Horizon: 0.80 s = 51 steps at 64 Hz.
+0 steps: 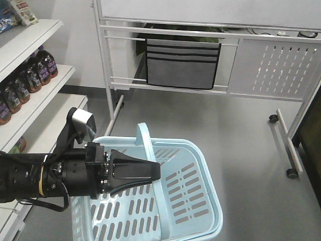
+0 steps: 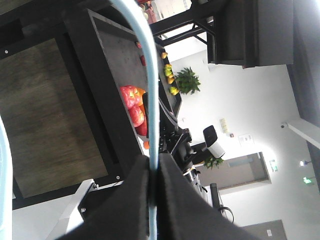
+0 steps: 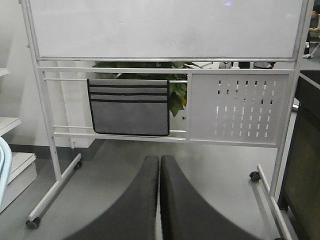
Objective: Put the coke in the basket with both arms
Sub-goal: 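Carry the basket in the left gripper while driving across the room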
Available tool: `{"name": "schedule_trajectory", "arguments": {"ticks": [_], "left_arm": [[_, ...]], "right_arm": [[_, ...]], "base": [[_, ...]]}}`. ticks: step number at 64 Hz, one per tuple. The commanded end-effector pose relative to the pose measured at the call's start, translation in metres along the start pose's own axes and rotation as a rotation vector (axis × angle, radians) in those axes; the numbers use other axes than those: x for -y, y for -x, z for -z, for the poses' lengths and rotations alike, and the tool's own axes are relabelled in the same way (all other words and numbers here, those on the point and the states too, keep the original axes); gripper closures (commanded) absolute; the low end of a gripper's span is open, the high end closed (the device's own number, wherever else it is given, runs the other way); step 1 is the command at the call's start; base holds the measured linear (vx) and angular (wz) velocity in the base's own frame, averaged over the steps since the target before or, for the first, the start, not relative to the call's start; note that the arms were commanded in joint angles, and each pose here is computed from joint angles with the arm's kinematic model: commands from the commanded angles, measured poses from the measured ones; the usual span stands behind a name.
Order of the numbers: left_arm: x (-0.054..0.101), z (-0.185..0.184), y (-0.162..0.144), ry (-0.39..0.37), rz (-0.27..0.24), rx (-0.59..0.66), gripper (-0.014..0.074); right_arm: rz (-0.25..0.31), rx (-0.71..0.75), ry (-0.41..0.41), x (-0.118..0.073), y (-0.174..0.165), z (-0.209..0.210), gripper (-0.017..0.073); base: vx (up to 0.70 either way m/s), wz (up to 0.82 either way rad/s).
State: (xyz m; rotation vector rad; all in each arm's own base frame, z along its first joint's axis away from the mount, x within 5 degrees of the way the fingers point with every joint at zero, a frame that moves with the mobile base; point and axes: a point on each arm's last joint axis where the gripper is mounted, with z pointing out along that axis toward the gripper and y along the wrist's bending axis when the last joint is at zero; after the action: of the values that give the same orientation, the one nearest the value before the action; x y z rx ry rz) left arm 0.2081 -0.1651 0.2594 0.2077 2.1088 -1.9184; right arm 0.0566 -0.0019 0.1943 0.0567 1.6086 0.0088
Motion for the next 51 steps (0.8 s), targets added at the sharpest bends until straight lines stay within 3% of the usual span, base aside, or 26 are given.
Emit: {"name": "schedule_trajectory", "arguments": {"ticks": [1,51], "left_arm": [[0.0343,0.0041,-0.0045,-0.246,-0.03,-0.055,0.0601],[0.0343,0.0041,-0.0045,-0.246,-0.03,-0.055,0.06]], "right_arm": [[0.008,0.076,0.001,-0.0002,0.0026,0.0005,0.0564],[0.008,0.076,0.001,-0.0002,0.0026,0.0005,0.0564]], "base": [[0.21,-0.19],[0.23,-0.18]]}}
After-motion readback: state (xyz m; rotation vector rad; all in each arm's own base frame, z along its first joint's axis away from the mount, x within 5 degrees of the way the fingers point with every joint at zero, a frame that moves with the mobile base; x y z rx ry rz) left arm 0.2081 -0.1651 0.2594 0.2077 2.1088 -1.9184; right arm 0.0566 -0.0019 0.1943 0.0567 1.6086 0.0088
